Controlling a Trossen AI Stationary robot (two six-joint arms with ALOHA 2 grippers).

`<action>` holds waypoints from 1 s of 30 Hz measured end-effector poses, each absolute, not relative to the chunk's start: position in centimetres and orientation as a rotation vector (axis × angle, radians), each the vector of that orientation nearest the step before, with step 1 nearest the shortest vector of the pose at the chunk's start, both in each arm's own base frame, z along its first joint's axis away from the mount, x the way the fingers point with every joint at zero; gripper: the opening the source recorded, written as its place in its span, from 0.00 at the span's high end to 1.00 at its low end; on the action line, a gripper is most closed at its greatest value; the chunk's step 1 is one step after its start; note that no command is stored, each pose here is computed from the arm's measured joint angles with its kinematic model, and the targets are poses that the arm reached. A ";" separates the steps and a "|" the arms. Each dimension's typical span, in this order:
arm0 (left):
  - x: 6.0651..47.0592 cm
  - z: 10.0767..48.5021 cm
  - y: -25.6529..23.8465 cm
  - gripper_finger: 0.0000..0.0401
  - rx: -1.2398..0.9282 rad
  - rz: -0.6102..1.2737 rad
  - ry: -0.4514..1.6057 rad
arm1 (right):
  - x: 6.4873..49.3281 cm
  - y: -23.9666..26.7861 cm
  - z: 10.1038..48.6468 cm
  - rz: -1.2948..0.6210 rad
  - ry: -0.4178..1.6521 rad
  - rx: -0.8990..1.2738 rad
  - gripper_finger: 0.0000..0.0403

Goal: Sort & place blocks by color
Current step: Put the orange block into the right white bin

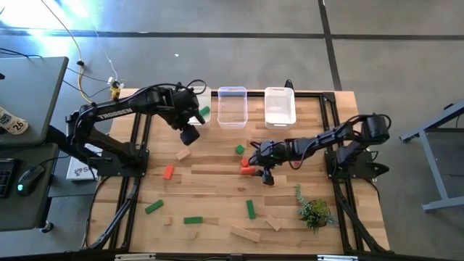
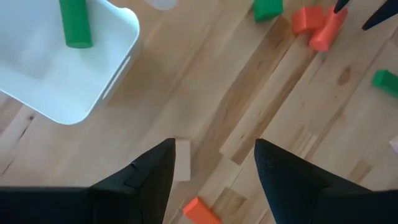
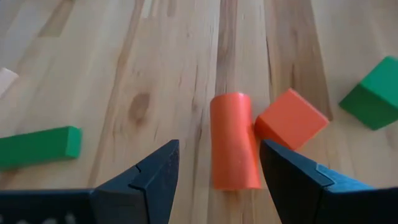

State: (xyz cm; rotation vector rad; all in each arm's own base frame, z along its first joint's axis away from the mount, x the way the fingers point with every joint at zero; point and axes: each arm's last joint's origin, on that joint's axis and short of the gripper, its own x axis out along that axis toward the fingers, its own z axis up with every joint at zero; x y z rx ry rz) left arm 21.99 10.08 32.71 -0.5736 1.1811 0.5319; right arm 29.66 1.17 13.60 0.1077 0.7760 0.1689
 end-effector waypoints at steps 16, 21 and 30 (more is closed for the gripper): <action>21.9 32.7 10.2 0.48 -0.552 0.560 1.184 | 30.4 2.2 11.7 0.126 0.816 0.052 0.48; 21.9 32.7 10.2 0.48 -0.552 0.560 1.184 | 30.6 2.1 11.9 0.093 0.812 0.033 0.48; 21.9 32.7 10.2 0.48 -0.550 0.559 1.185 | 30.7 2.1 10.9 0.085 0.840 0.058 0.48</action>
